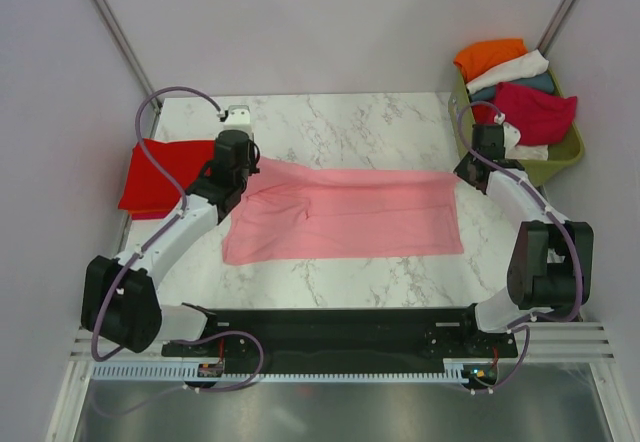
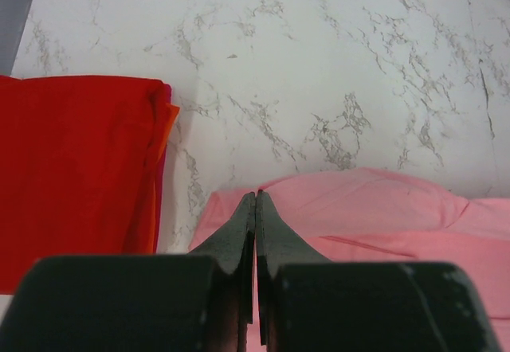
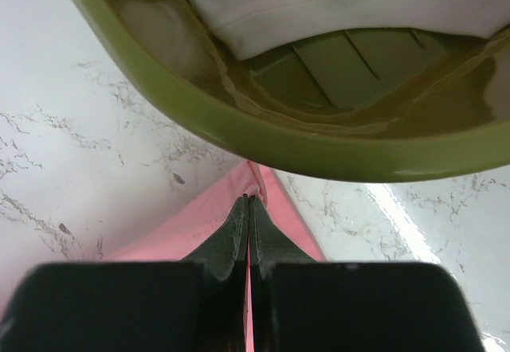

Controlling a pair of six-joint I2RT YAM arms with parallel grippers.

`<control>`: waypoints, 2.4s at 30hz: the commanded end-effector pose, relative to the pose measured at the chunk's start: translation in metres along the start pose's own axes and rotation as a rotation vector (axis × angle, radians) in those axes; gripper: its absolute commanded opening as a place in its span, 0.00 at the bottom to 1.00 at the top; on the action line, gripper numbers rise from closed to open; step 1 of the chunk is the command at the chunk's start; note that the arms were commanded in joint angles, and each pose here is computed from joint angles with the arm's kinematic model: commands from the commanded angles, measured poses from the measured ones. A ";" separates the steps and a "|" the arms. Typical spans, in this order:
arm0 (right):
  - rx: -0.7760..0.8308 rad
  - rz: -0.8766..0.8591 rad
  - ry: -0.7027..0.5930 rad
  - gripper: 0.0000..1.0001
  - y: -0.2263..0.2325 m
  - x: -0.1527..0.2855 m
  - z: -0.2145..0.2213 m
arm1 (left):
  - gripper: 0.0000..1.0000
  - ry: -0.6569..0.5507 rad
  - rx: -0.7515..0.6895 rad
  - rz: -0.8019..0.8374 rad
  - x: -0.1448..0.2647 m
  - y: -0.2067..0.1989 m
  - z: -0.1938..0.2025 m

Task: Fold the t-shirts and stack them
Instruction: Fold the tshirt

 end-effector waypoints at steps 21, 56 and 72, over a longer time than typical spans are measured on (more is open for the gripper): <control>-0.057 -0.051 -0.001 0.00 -0.009 0.009 0.012 | 0.02 -0.166 -0.020 -0.032 0.030 0.009 0.009; -0.090 -0.071 -0.008 0.00 -0.027 0.027 0.030 | 0.02 -0.088 0.047 -0.036 0.059 0.015 0.056; -0.112 -0.054 0.012 0.00 -0.045 0.030 0.051 | 0.02 -0.047 0.089 -0.009 0.072 0.013 0.078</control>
Point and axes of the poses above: each gripper's point midway between its finger pads, its own x axis back along the fingers, its own y axis along the line the jaws close on, z = x × y, the point moved 2 cm from there along x, back along the fingers, and after that the axes turned 9 degrees about -x, right-handed, at the moved point
